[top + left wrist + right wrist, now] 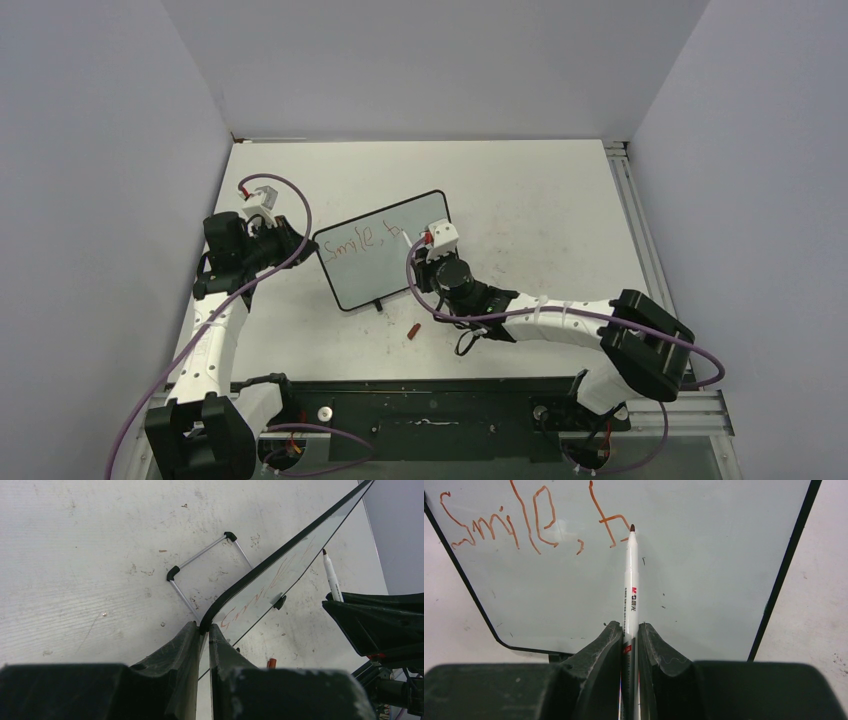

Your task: Write a sentence on the whiteboard

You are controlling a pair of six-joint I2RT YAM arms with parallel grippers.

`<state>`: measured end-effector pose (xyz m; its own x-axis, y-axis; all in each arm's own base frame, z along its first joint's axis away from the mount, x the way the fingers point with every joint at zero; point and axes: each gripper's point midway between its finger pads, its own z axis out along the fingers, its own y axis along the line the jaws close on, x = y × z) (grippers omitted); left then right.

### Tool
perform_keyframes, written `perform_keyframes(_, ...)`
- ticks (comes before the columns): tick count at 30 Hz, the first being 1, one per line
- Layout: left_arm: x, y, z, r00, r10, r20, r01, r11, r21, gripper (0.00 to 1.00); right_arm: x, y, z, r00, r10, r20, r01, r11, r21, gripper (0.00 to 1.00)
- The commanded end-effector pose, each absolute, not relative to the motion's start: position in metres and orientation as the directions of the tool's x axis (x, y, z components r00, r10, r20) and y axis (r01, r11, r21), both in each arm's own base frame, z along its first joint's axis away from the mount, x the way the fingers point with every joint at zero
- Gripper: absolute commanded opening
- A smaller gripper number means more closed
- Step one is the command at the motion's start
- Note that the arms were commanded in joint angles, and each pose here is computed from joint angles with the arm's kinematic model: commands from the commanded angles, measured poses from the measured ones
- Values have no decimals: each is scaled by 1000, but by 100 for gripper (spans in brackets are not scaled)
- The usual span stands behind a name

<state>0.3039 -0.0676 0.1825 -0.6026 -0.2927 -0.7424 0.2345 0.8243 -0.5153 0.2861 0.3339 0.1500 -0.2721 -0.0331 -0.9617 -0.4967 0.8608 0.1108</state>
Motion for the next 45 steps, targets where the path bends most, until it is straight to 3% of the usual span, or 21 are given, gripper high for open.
perform_keyframes(1,303,-74,185,-614,-273,-741,258,817,-516,9,296,342,165,-240,5,-971,-498,858,128,5)
perform_keyframes(26,303,-74,186,-613,-272,-742,262,816,-516,9,312,322,158,-252,5,-968,-428,896,117,5)
perform_keyframes(45,303,-74,185,-615,-273,-740,260,816,-517,9,316,339,167,-228,-3,-974,-489,865,112,5)
